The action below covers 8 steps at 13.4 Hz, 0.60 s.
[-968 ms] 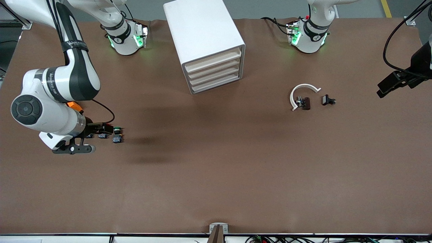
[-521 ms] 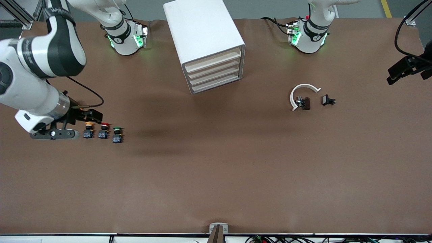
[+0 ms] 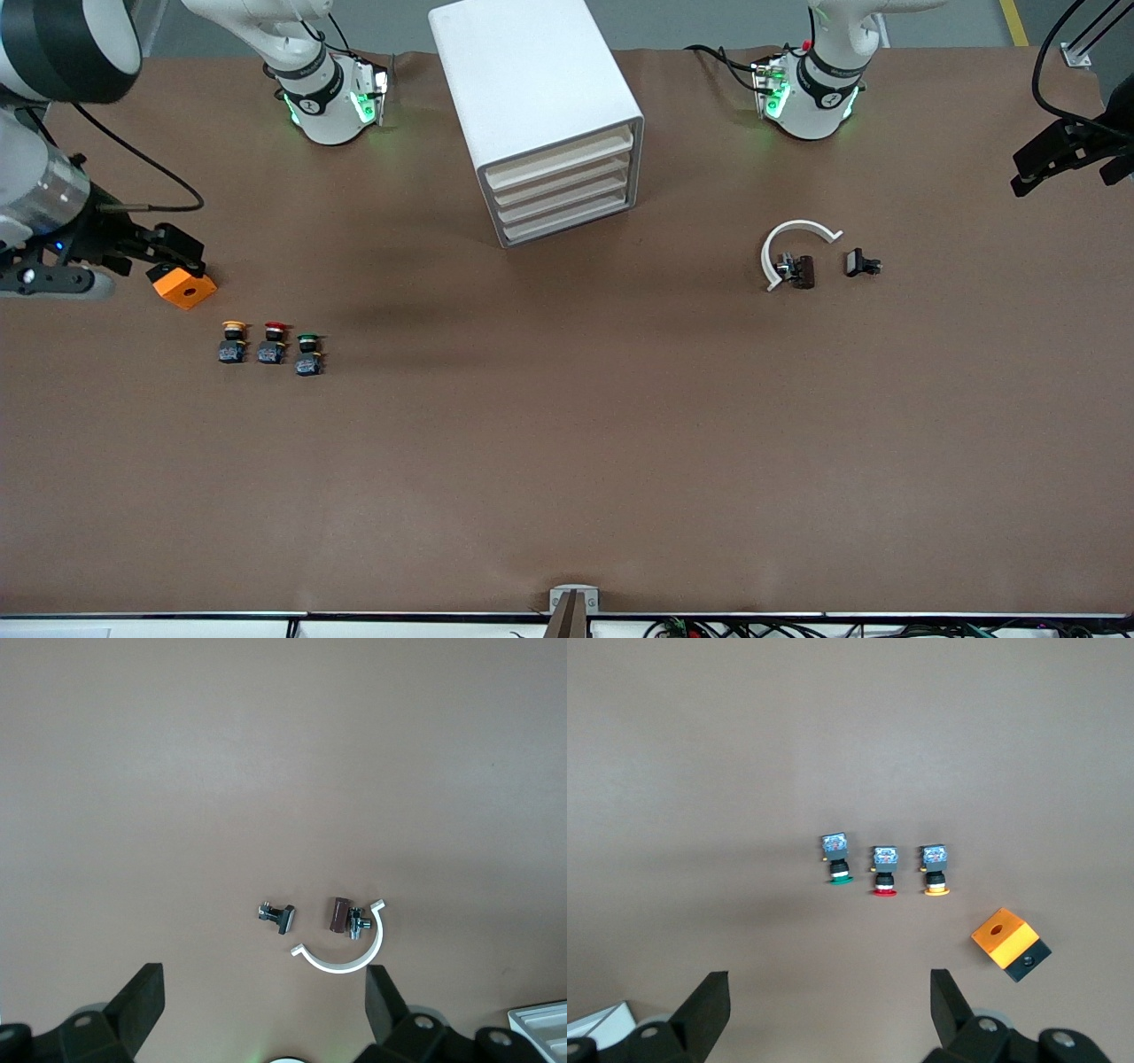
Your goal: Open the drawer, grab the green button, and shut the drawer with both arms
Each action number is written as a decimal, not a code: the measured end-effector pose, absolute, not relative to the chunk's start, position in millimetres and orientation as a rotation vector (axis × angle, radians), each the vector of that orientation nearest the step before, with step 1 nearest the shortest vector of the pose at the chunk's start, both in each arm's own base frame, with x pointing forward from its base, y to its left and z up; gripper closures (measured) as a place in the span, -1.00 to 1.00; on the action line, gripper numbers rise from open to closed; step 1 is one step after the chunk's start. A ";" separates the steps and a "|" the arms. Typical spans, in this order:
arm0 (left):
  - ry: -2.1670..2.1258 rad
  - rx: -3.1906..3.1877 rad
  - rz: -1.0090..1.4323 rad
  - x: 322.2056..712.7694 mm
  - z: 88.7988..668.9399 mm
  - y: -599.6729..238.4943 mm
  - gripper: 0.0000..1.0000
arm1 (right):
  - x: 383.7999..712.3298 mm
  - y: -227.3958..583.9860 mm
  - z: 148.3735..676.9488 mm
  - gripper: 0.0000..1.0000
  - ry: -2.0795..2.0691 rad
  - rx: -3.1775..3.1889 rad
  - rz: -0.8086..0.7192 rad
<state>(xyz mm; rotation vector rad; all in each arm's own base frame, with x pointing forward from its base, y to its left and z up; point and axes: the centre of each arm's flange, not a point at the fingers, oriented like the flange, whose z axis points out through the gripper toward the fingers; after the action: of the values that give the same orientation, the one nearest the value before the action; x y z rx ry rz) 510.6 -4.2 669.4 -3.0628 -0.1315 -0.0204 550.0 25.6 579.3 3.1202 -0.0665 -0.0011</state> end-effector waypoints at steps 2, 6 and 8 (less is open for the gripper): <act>-0.124 -3.063 -0.011 510.6 666.5 -6.2 -1.00 | 531.6 19.6 596.8 -1.00 -0.088 3.121 0.039; -0.098 -3.064 -0.045 511.7 659.5 -14.6 -1.00 | 509.8 0.7 627.7 -1.00 -0.139 3.125 0.117; -0.085 -3.065 -0.061 510.0 654.6 -18.6 -1.00 | 503.7 -1.5 639.3 -1.00 -0.139 3.125 0.096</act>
<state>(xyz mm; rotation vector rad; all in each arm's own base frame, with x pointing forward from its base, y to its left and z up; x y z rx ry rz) 510.0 -18.6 654.6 -3.0651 -0.0852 -0.0607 503.7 -1.5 639.3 3.1253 -0.1386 0.0962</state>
